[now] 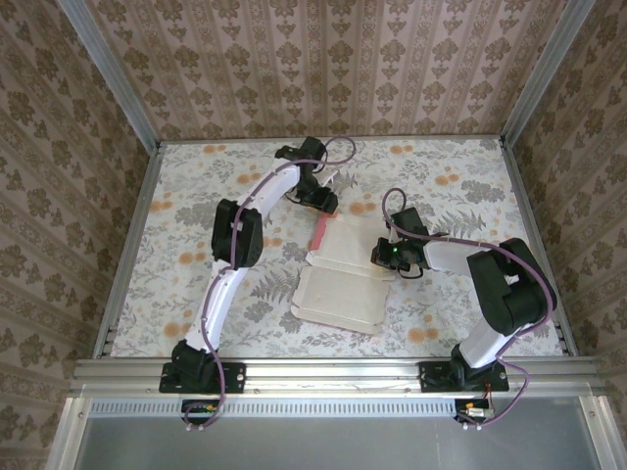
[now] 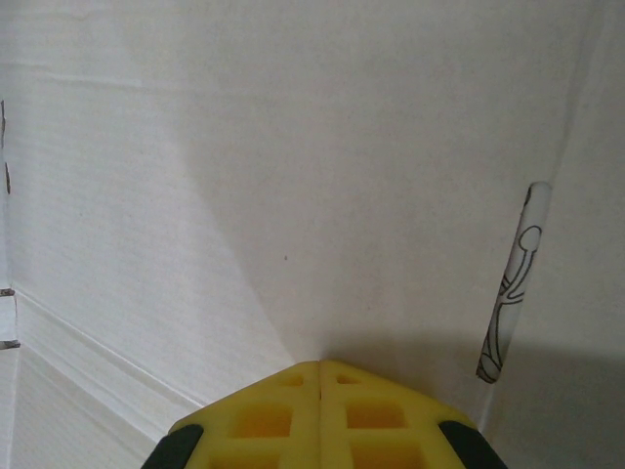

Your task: Fold the paper box

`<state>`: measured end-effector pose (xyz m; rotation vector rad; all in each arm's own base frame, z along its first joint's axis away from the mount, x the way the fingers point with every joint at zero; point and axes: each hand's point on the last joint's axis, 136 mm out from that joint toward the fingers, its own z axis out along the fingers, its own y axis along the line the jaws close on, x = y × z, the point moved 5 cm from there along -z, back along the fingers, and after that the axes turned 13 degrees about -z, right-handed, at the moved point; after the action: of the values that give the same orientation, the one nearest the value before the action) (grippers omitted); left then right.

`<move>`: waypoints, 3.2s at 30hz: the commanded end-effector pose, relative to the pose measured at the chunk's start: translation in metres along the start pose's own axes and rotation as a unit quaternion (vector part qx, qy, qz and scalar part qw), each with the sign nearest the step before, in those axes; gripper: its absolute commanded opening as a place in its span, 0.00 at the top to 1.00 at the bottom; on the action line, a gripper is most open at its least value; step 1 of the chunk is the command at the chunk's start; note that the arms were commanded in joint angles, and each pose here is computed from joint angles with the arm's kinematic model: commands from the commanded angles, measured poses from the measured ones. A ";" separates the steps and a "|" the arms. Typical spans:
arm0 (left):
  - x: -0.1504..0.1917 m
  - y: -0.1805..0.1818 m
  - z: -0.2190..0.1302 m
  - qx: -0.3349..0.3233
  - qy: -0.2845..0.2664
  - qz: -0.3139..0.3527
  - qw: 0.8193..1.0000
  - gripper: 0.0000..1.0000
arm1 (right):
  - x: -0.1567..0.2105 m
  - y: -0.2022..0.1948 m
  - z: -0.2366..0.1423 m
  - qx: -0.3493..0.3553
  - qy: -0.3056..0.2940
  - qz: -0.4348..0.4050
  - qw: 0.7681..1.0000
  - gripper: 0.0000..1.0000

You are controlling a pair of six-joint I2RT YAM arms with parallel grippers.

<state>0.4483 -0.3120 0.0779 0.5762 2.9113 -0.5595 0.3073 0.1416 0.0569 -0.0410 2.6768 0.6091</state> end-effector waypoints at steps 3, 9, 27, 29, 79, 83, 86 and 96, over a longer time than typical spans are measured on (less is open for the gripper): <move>0.020 0.010 0.023 -0.062 0.054 0.004 0.997 0.52 | 0.027 -0.017 0.010 0.033 0.055 0.012 0.998 0.99; 0.021 0.009 0.023 -0.106 0.057 0.021 0.993 0.54 | 0.027 -0.017 0.011 0.032 0.055 0.012 0.998 0.99; 0.032 -0.002 0.025 -0.191 0.075 0.070 0.976 0.55 | 0.023 -0.012 0.008 0.023 0.051 0.011 0.998 0.99; 0.032 -0.003 0.026 -0.191 0.075 0.071 0.976 0.55 | 0.023 -0.011 0.008 0.023 0.052 0.011 0.998 0.99; 0.055 0.027 -0.035 -0.010 0.100 -0.106 0.989 0.61 | 0.007 0.024 -0.011 0.000 0.023 -0.033 0.999 0.98; 0.057 0.025 -0.029 0.006 0.105 -0.110 0.988 0.65 | 0.002 0.026 -0.016 -0.001 0.017 -0.036 0.999 0.98; 0.059 0.023 -0.025 0.018 0.109 -0.113 0.987 0.66 | 0.000 0.029 -0.018 -0.005 0.013 -0.040 0.999 0.98; 0.053 0.019 -0.041 0.026 0.072 -0.093 0.993 0.92 | 0.039 0.084 -0.039 -0.048 0.015 -0.159 0.986 0.99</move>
<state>0.4046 -0.2632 0.0845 0.3513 3.1661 -0.5967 0.2711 0.1960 0.1047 -0.3703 2.5958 0.6616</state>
